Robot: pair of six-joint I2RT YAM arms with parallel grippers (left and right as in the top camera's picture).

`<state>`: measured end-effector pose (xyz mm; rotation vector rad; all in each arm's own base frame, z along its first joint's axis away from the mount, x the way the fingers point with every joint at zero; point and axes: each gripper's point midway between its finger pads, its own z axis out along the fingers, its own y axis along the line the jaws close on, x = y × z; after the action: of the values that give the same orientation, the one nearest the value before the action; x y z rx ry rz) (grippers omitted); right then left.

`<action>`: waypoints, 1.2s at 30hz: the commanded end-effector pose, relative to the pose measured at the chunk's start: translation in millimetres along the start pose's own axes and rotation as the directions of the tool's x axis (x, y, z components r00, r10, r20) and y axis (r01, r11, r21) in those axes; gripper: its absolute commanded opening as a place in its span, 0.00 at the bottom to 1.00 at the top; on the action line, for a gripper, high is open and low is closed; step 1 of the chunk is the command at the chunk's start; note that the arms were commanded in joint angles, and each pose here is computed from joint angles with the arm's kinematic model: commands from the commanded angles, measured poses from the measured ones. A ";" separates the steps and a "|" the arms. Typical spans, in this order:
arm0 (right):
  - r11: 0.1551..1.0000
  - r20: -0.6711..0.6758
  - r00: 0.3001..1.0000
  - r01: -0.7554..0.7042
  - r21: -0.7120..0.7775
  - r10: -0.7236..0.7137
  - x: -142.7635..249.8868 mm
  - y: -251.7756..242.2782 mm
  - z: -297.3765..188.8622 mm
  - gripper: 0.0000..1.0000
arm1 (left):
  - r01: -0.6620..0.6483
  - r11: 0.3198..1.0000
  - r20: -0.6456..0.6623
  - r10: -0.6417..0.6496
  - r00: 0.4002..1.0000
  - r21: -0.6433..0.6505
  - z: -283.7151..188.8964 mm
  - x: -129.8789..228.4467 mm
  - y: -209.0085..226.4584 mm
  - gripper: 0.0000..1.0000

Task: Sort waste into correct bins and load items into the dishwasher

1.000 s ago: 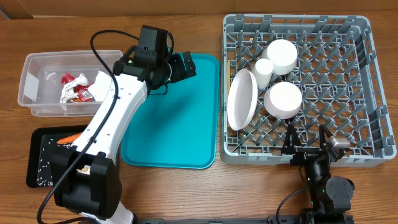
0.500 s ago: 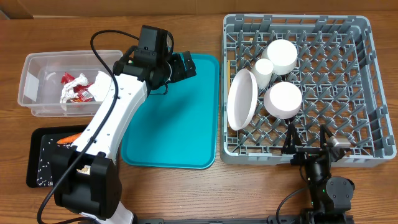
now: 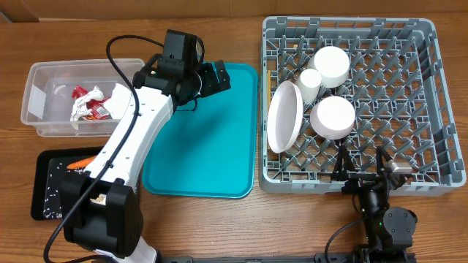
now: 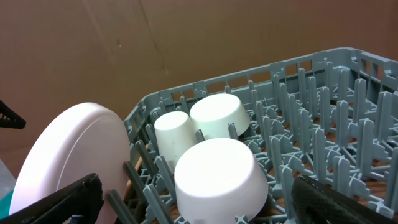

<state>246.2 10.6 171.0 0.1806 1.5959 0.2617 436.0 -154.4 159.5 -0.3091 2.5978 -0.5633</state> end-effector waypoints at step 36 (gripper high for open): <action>0.977 -0.005 0.977 0.212 0.018 -0.212 2.9 -4.3 0.7 1.00 | -0.023 1.000 0.013 0.023 1.000 0.002 -1.8 -4.3 -2.7 1.00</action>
<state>246.3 9.8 170.8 0.0160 1.6018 0.0952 436.0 -154.4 159.5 -0.3091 2.5978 -0.5633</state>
